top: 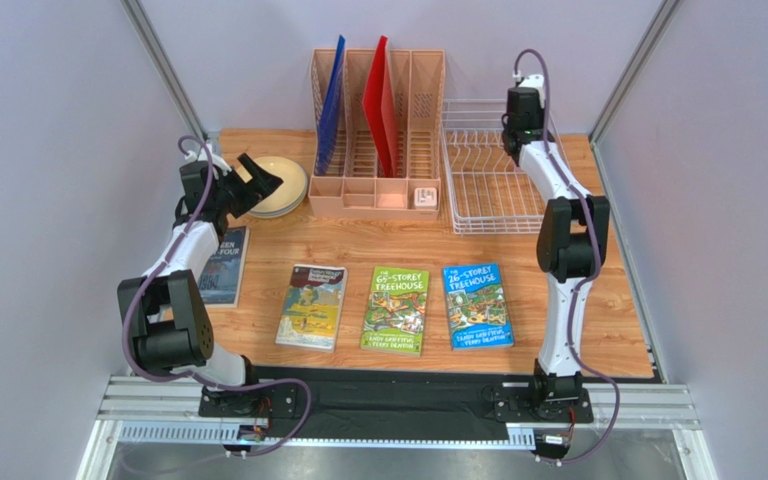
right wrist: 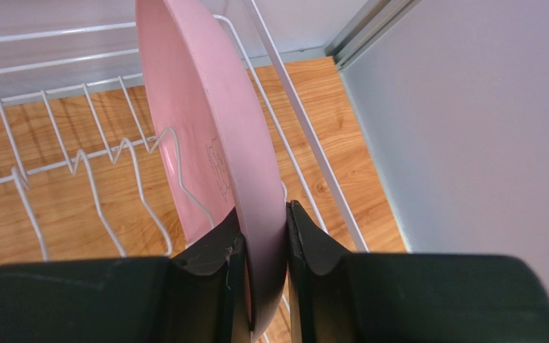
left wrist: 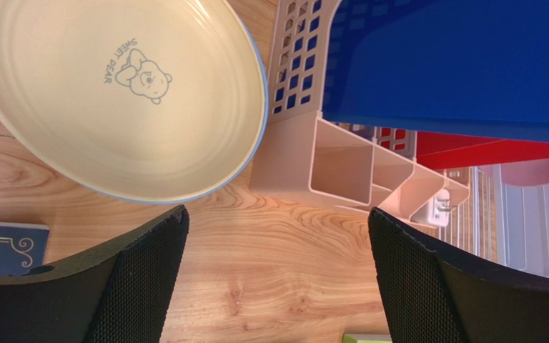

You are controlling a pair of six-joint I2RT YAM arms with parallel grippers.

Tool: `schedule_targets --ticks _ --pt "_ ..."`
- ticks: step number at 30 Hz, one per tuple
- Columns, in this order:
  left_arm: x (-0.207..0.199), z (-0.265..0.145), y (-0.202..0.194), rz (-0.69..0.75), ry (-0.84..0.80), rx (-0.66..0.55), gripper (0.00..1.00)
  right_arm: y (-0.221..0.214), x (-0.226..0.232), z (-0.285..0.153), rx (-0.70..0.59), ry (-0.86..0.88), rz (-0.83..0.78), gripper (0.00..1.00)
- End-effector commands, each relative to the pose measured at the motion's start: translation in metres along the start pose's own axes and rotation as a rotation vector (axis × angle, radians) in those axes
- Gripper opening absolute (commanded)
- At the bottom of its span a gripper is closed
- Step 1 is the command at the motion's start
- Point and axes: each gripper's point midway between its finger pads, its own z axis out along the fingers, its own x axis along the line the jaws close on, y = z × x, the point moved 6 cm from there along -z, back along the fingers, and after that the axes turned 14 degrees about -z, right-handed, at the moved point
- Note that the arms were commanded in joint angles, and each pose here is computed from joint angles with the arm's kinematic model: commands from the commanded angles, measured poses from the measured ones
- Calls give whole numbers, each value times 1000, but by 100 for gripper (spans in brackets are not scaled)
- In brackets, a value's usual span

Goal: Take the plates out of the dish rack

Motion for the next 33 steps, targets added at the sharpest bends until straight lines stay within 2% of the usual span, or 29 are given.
schedule_targets --ticks 1,2,4,5,7,10,11,12,13,14,15,16,17,18,19,21,22,24,25,26,28,33 --pt "-23 -9 -2 66 -75 -2 100 82 -32 -72 -260 -285 76 0" --pt "-25 -11 -3 72 -75 -3 100 74 -35 -77 -229 -364 62 0" --pt "-28 -13 -7 87 -78 3 100 84 -40 -93 -277 -431 98 0" --pt "-30 -14 -7 90 -80 3 100 80 -43 -98 -248 -471 58 0" --pt "-36 -20 -9 104 -90 -4 100 85 -49 -114 -276 -521 86 0" --pt "-50 -28 -11 115 -132 -8 100 81 -57 -140 -264 -519 82 0" --pt "-55 -31 -12 119 -146 -7 100 86 -73 -162 -281 -517 114 0" --pt "-63 -34 -16 128 -170 -6 100 79 -68 -167 -285 -480 166 0" --pt "-69 -37 -19 134 -196 4 100 74 -63 -175 -277 -387 119 0" --pt "-79 -38 -27 150 -226 23 100 78 -76 -198 -307 -336 191 0" --pt "-87 -42 -30 161 -249 22 100 70 -71 -206 -306 -263 264 0" --pt "-93 -45 -34 162 -277 34 100 60 -62 -212 -284 -142 236 0" --pt "-98 -47 -36 162 -302 35 100 53 -61 -221 -274 -94 259 0" --pt "-111 -52 -46 177 -357 50 100 54 -71 -245 -310 -35 352 0" --pt "-116 -54 -51 164 -382 62 100 36 -54 -247 -277 95 303 0" --pt "-127 -59 -62 174 -425 74 100 26 -59 -273 -285 182 351 0" --pt "-130 -61 -66 173 -435 70 100 10 -45 -279 -247 287 343 0" --pt "-138 -65 -78 181 -476 76 100 -7 -37 -290 -227 383 373 0" --pt "-142 -66 -82 174 -490 80 100 -7 -37 -310 -265 492 424 0" --pt "-149 -69 -91 181 -515 95 100 -25 -25 -310 -234 539 420 0" --pt "-155 -70 -98 191 -531 82 100 -30 -22 -328 -261 652 482 0" --pt "-173 -73 -133 219 -582 133 100 -57 1 -343 -225 832 543 0"
